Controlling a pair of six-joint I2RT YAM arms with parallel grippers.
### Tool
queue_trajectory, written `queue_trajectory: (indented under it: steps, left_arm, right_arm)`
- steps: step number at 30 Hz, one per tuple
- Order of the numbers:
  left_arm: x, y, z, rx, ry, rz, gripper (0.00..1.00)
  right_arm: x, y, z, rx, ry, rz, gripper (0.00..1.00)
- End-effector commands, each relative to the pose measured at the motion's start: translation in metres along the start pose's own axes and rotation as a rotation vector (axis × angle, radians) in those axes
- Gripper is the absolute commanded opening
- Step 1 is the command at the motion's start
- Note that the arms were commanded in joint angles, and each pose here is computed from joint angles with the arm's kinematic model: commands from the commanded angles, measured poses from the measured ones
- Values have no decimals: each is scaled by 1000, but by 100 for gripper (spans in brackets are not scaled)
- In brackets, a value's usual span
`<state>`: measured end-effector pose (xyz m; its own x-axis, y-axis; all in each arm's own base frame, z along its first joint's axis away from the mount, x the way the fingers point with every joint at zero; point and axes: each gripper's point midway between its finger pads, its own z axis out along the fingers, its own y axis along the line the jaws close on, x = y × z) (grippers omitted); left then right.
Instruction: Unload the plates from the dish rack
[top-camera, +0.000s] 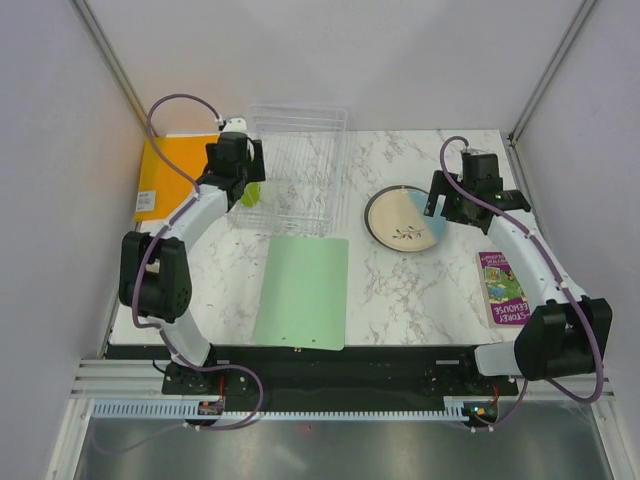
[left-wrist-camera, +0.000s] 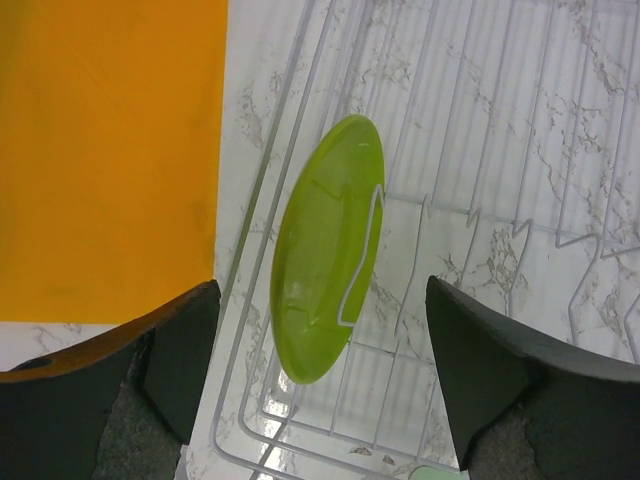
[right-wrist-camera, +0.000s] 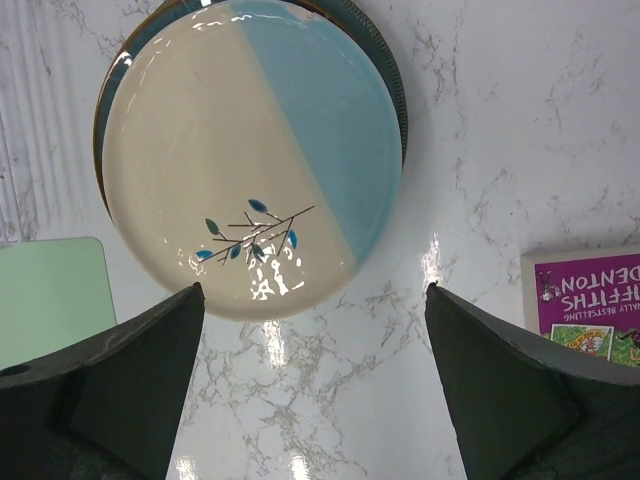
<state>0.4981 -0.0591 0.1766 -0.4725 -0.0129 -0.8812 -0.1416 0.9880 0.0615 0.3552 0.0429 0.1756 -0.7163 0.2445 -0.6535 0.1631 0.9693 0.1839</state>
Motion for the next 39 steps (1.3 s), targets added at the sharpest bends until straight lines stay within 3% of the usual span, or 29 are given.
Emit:
queue_trajectory:
  steps: [1, 7, 10, 13, 16, 19, 21, 25, 28, 39]
  left_arm:
    - [-15, -4, 13, 14, -35, -1, 88]
    - [-11, -6, 21, 10, -21, -3, 84]
    - [-7, -6, 24, 7, -8, -3, 76]
    - [-6, -5, 25, -1, -5, -4, 65]
    - [-5, -4, 26, -11, -3, 0, 45]
    - [-5, -2, 26, -22, 0, 6, 43]
    - [-5, -1, 26, -28, 8, 11, 36]
    - [-1, 1, 28, -38, 22, 15, 14]
    - [-1, 1, 29, -46, 30, 19, 4]
    - [-24, 7, 18, -78, 1, 6, 2]
  right_arm:
    - [3, 3, 7, -16, 10, -9, 98]
    - [10, 2, 14, -19, 30, -9, 98]
    - [11, 3, 14, -22, 31, -9, 98]
    - [12, 3, 15, -22, 33, -8, 98]
    - [14, 3, 15, -24, 38, -10, 98]
    - [16, 2, 15, -22, 41, -11, 98]
    - [17, 1, 15, -20, 42, -12, 98]
    - [17, 2, 16, -23, 43, -14, 98]
    - [17, 1, 15, -22, 41, -12, 98]
    - [19, 0, 12, -20, 38, -11, 98]
